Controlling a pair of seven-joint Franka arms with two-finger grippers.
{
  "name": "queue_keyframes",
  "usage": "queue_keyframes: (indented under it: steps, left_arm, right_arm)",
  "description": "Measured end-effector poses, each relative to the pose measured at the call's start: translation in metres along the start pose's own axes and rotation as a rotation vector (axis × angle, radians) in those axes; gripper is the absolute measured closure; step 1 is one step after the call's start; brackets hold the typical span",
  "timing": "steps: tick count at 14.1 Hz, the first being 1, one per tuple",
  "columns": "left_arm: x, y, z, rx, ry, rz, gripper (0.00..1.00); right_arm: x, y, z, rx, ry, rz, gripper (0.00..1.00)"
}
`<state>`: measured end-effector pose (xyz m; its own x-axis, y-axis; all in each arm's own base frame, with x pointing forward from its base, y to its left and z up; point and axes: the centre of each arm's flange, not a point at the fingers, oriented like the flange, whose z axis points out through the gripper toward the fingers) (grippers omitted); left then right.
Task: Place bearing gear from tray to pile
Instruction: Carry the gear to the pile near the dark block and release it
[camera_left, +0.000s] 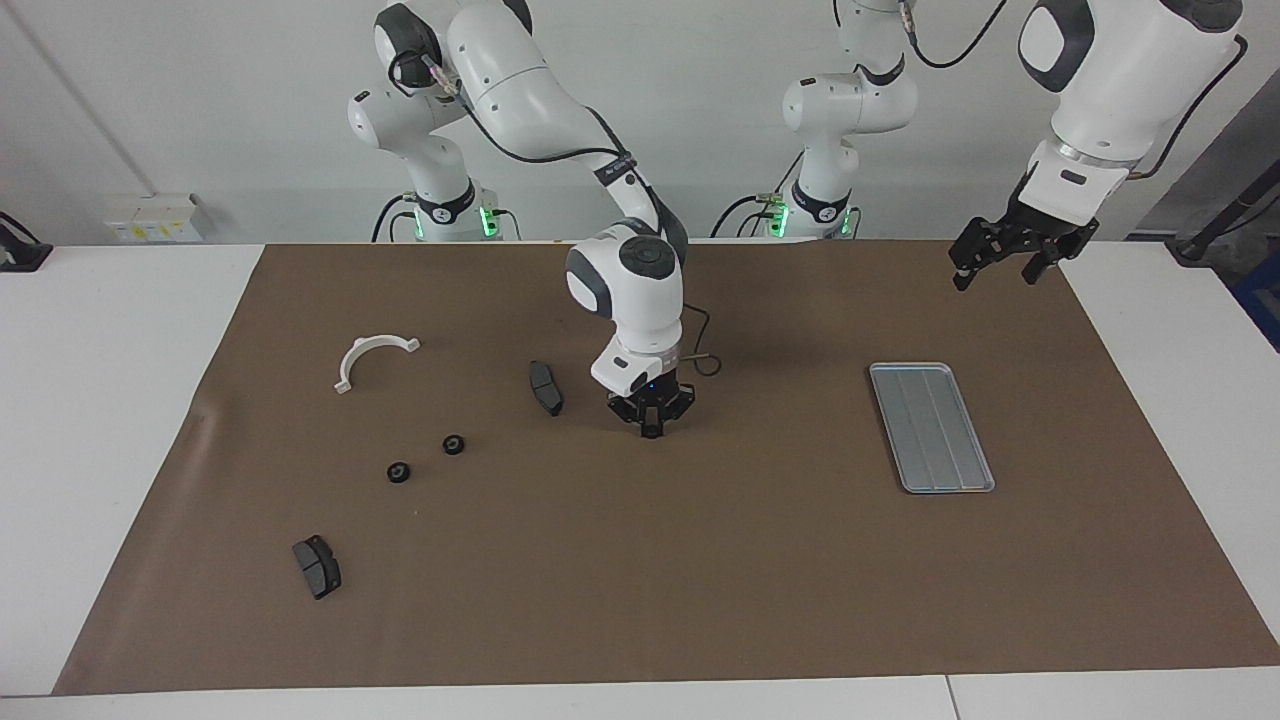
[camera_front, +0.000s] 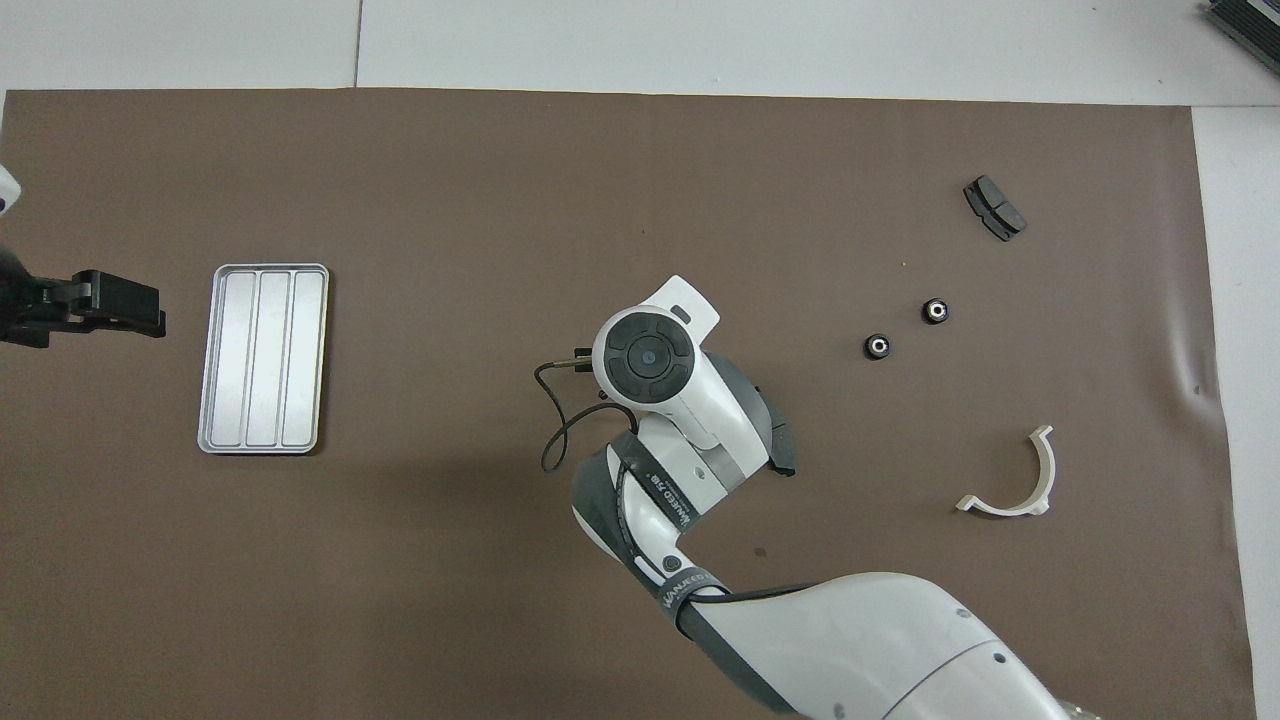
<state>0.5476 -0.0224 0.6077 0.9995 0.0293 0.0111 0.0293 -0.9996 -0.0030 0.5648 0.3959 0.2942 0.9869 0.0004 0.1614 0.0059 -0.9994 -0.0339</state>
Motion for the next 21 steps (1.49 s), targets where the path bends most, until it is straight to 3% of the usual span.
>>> queue_keyframes:
  steps: [3, 7, 14, 21]
  left_arm:
    - [0.0, 0.0, 0.0, 0.0, 0.0, 0.0, 0.0]
    - [0.0, 0.0, 0.0, 0.0, 0.0, 0.0, 0.0]
    - [0.0, 0.0, 0.0, 0.0, 0.0, 0.0, 0.0]
    - [0.0, 0.0, 0.0, 0.0, 0.0, 0.0, 0.0]
  right_arm:
    - [0.027, 0.029, -0.018, 0.0, 0.027, 0.055, 0.76]
    - [0.082, 0.13, -0.06, -0.018, 0.051, 0.116, 0.76]
    - [0.124, 0.291, -0.033, -0.072, 0.044, 0.064, 0.76]
    - [0.121, 0.307, 0.001, -0.069, 0.029, 0.074, 0.76]
